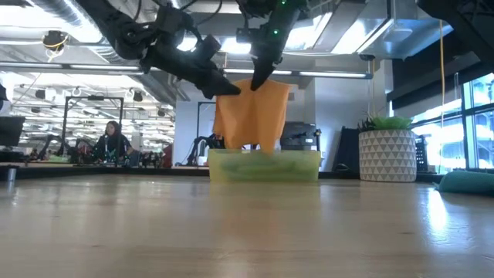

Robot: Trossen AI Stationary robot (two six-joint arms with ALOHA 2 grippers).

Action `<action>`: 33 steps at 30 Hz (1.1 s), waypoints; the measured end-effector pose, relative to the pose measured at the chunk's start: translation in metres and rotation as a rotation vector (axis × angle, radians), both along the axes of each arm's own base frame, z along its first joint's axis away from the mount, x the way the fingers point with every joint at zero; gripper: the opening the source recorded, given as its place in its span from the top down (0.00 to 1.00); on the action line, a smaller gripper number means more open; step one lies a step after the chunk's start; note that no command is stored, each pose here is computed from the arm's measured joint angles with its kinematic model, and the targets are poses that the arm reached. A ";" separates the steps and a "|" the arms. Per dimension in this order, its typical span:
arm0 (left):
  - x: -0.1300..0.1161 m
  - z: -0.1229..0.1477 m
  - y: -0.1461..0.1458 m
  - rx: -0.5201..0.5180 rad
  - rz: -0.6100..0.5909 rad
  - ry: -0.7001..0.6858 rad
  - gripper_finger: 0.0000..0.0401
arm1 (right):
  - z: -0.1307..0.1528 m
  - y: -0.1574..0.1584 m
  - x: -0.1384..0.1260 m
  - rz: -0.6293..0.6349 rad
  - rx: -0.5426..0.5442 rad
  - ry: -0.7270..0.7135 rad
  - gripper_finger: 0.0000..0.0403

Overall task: Fold microfiber towels
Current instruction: Put the orange folded cloth into the yellow bin

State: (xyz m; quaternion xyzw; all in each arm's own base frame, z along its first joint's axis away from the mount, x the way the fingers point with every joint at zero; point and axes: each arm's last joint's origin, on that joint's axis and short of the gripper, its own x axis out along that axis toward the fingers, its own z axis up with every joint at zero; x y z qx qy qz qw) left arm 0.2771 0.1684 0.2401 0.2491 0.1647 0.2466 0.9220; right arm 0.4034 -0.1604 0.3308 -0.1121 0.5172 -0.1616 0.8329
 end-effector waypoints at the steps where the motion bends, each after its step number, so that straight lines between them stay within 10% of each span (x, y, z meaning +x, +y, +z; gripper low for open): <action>1: -0.001 0.000 0.002 0.006 0.013 0.015 0.54 | 0.000 0.000 0.000 0.005 -0.003 0.003 0.97; 10: -0.007 -0.001 0.012 0.021 0.060 0.044 0.61 | 0.000 -0.011 -0.005 0.030 0.017 0.012 0.97; 19: -0.006 -0.001 0.010 0.015 0.002 0.035 0.97 | -0.002 -0.032 -0.018 0.018 0.111 0.002 0.95; 33: -0.007 -0.003 0.010 0.010 0.005 0.065 1.00 | -0.058 -0.042 -0.034 -0.008 0.331 0.127 0.54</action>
